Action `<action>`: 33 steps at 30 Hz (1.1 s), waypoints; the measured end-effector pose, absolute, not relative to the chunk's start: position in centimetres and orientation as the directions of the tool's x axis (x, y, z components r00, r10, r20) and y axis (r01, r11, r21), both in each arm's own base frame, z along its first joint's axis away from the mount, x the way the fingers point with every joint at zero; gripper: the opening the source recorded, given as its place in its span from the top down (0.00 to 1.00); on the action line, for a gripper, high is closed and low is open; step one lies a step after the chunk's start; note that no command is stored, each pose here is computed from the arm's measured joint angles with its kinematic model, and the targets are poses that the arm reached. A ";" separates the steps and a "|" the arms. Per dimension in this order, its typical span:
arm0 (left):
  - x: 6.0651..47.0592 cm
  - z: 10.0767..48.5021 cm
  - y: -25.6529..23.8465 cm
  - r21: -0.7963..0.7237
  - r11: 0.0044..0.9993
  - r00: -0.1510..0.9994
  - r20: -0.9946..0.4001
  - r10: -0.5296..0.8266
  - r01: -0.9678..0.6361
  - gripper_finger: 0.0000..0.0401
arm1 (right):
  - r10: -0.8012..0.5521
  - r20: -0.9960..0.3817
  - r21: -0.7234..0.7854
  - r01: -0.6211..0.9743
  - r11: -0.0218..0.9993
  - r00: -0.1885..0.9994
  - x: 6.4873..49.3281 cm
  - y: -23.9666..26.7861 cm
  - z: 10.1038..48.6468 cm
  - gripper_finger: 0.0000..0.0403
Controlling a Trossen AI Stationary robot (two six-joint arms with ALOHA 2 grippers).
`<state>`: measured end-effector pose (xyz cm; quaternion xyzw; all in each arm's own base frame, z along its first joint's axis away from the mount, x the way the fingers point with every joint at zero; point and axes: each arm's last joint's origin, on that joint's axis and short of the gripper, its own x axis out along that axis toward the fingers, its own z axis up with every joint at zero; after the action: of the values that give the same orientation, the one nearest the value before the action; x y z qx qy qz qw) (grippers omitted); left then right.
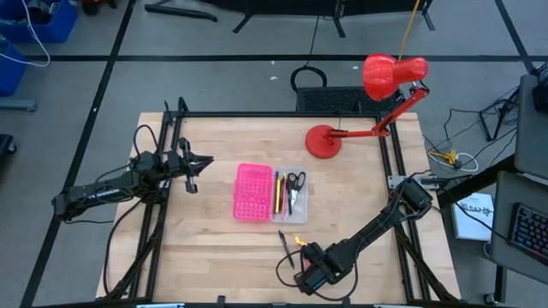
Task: Pick & place school supplies into a supply box
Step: Put the pink pen into the pink supply box
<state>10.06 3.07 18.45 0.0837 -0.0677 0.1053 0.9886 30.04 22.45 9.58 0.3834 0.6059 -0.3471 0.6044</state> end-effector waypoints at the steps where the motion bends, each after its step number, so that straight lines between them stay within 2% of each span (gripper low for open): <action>1: 10.1 18.4 3.1 0.151 0.964 0.969 0.151 0.197 -0.219 0.90 | 0.029 -0.998 0.067 0.878 0.473 0.061 30.2 22.5 9.7 0.96; 5: 10.1 18.4 3.1 0.151 0.964 0.969 0.151 0.196 -0.219 0.90 | -0.021 -0.987 0.131 0.880 0.456 0.158 30.5 22.4 10.6 0.96; 16: 10.1 18.4 3.1 0.143 0.966 0.970 0.143 0.196 -0.216 0.90 | -0.091 -0.944 0.246 0.860 0.446 0.317 29.4 22.8 14.6 0.96; 24: 10.1 18.1 3.1 0.108 0.972 0.974 0.113 0.195 -0.208 0.90 | -0.062 -0.871 0.408 0.787 0.464 0.488 29.4 23.3 17.8 0.96; 28: 10.1 18.0 3.1 0.074 0.977 0.976 0.102 0.194 -0.202 0.90 | -0.089 -0.830 0.458 0.763 0.455 0.551 30.5 21.1 20.1 0.96; 33: 10.1 17.9 3.1 0.036 0.980 0.977 0.100 0.189 -0.194 0.90 | -0.135 -0.801 0.473 0.756 0.453 0.583 32.7 15.9 22.6 0.96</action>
<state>10.13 3.07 17.94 0.0228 -0.0479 0.0964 0.9939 32.75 15.88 22.57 0.4369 0.3551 -0.2875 0.7748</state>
